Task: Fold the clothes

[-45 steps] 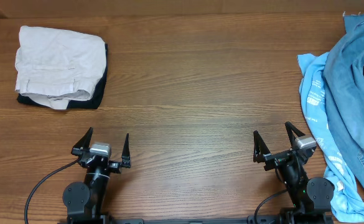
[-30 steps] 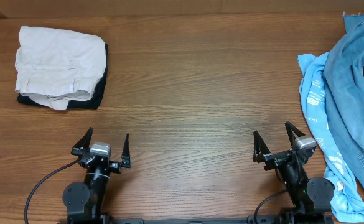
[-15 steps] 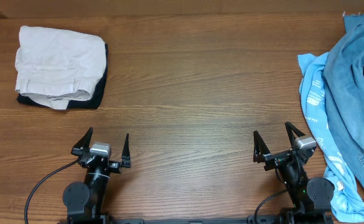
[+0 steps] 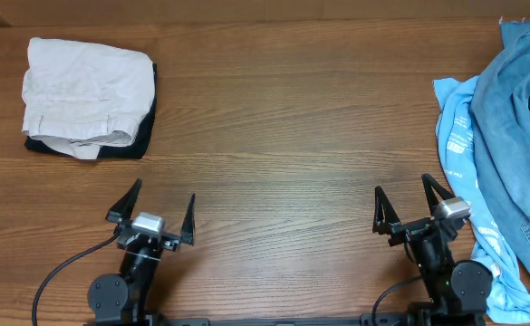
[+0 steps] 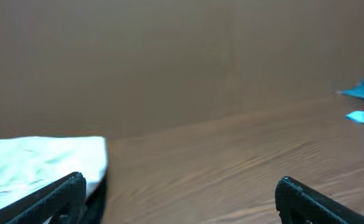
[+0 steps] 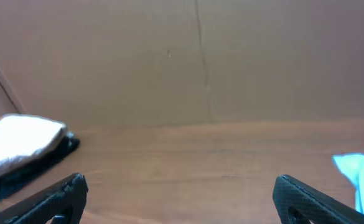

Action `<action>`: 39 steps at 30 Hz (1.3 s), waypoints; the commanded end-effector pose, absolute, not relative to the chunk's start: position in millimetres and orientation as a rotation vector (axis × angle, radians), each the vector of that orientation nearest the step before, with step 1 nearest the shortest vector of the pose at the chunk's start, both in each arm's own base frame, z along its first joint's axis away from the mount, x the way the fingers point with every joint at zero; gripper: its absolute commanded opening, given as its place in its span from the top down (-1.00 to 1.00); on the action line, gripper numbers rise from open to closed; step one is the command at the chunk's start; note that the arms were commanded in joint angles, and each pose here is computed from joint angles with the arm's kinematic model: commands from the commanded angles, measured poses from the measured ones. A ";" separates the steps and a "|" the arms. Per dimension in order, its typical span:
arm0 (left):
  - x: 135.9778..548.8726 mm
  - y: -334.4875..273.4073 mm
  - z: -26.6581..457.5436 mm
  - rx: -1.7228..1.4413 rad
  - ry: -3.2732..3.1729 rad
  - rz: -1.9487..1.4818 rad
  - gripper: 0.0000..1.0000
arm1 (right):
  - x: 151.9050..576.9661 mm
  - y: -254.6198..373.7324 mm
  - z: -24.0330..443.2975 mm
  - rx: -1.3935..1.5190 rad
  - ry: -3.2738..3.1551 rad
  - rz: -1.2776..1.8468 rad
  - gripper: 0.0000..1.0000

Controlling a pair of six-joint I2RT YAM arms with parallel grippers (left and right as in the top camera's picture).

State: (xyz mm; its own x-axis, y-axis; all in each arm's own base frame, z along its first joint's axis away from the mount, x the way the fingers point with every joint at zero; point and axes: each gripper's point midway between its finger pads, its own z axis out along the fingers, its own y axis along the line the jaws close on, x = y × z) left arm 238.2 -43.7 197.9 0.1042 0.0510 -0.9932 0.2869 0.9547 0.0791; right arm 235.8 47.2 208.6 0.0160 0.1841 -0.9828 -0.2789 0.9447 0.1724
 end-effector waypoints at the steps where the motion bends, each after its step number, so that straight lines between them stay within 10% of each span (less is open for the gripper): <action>1: 225.8 -53.7 236.6 0.287 1.443 -0.262 -1.00 | 220.0 44.6 276.2 -0.057 1.433 0.366 -1.00; 13: 304.1 -61.7 304.1 0.245 2.014 -0.502 -0.99 | 295.6 21.9 365.1 0.118 1.858 0.262 -1.00; 25: 392.4 -67.3 176.3 -0.054 2.642 -0.870 -1.00 | 418.7 6.5 223.8 0.343 2.424 0.295 -1.00; 39: 439.8 -93.5 293.5 0.068 2.400 -0.427 -0.95 | 215.0 -325.1 201.8 1.802 1.847 -0.043 -1.00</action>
